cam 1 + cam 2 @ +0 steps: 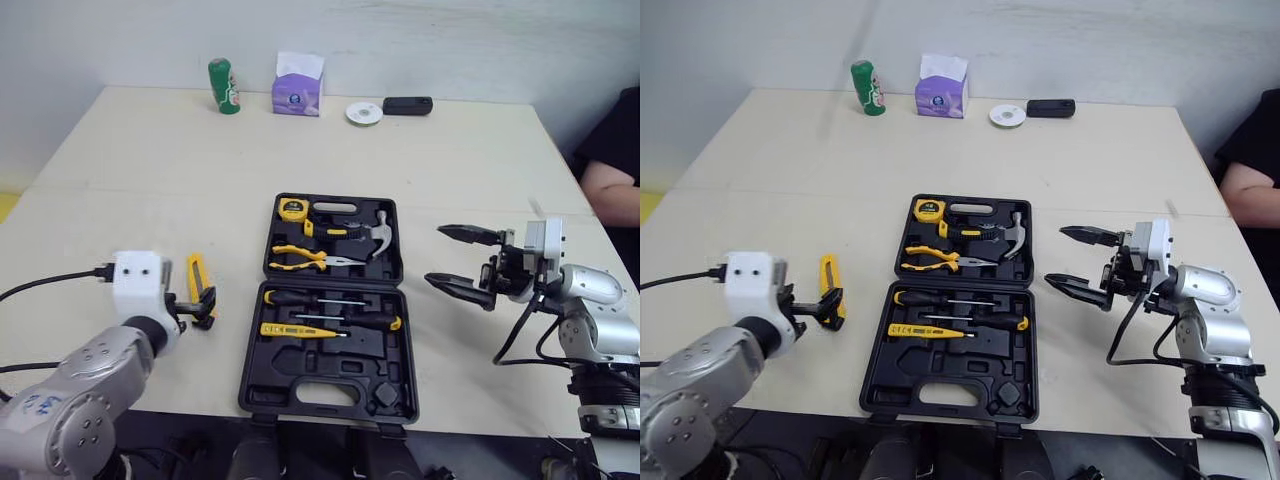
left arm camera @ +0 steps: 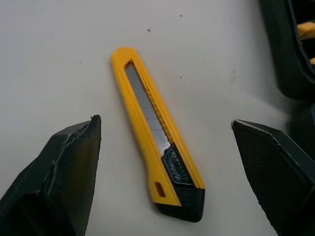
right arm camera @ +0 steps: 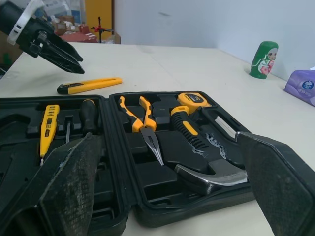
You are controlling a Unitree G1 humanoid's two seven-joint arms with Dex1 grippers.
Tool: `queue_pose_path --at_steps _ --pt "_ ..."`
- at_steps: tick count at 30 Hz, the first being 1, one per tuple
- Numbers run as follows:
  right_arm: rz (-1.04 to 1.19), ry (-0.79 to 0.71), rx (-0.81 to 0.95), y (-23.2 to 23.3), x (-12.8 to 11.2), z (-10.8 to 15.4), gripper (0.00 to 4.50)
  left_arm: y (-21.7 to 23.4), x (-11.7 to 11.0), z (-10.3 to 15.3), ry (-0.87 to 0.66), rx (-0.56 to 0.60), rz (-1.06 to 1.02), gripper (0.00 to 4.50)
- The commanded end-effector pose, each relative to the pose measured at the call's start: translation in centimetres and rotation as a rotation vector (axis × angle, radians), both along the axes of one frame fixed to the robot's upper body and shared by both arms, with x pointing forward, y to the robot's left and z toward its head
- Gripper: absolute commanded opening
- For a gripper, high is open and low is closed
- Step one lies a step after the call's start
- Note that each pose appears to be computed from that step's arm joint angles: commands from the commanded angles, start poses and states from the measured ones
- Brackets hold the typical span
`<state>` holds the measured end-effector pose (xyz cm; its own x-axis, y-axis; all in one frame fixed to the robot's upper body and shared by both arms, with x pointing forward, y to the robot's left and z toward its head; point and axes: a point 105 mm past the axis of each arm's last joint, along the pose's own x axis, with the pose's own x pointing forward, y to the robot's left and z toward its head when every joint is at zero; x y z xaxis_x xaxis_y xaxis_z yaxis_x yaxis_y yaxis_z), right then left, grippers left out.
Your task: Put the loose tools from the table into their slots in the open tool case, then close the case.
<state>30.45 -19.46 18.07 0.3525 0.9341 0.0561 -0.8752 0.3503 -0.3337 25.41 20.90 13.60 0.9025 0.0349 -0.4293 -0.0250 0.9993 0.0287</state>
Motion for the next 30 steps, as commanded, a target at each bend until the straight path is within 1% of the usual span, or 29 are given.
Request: queue_pose_path --at_steps 1,3,6,9,14,17,21,24,30 --pt "0.011 -0.039 -0.004 0.1 -0.1 0.9 4.5 0.8 0.3 0.6 -0.027 0.059 0.086 4.45" --pt "0.009 -0.041 -0.003 0.2 -0.1 0.9 4.5 1.0 0.4 0.4 -0.021 0.061 0.136 4.45" --pt "-0.008 -0.046 0.004 0.2 -0.1 0.9 4.5 0.8 0.4 0.0 -0.008 0.07 0.141 4.45" --pt "-0.022 -0.04 0.02 0.1 -0.3 0.9 4.5 1.1 0.3 -1.2 0.044 0.079 0.155 4.45" --pt "-0.001 0.013 0.02 0.4 -0.8 0.4 4.5 1.2 0.9 -1.7 0.06 0.007 0.209 4.45" --pt "0.061 0.013 0.013 1.6 -1.8 0.7 4.5 1.3 1.2 -1.9 0.071 0.007 0.211 4.45" --pt "0.143 -0.061 0.028 3.6 -2.9 1.7 4.5 1.4 1.4 -2.4 0.102 0.012 0.2 4.45" --pt "0.234 -0.092 0.016 5.0 -3.8 2.0 4.5 1.6 1.7 -2.9 0.131 0.03 0.203 4.45" --pt "0.319 -0.12 0.031 6.5 -4.7 2.5 4.5 1.1 2.1 -3.4 0.158 0.027 0.176 4.45"
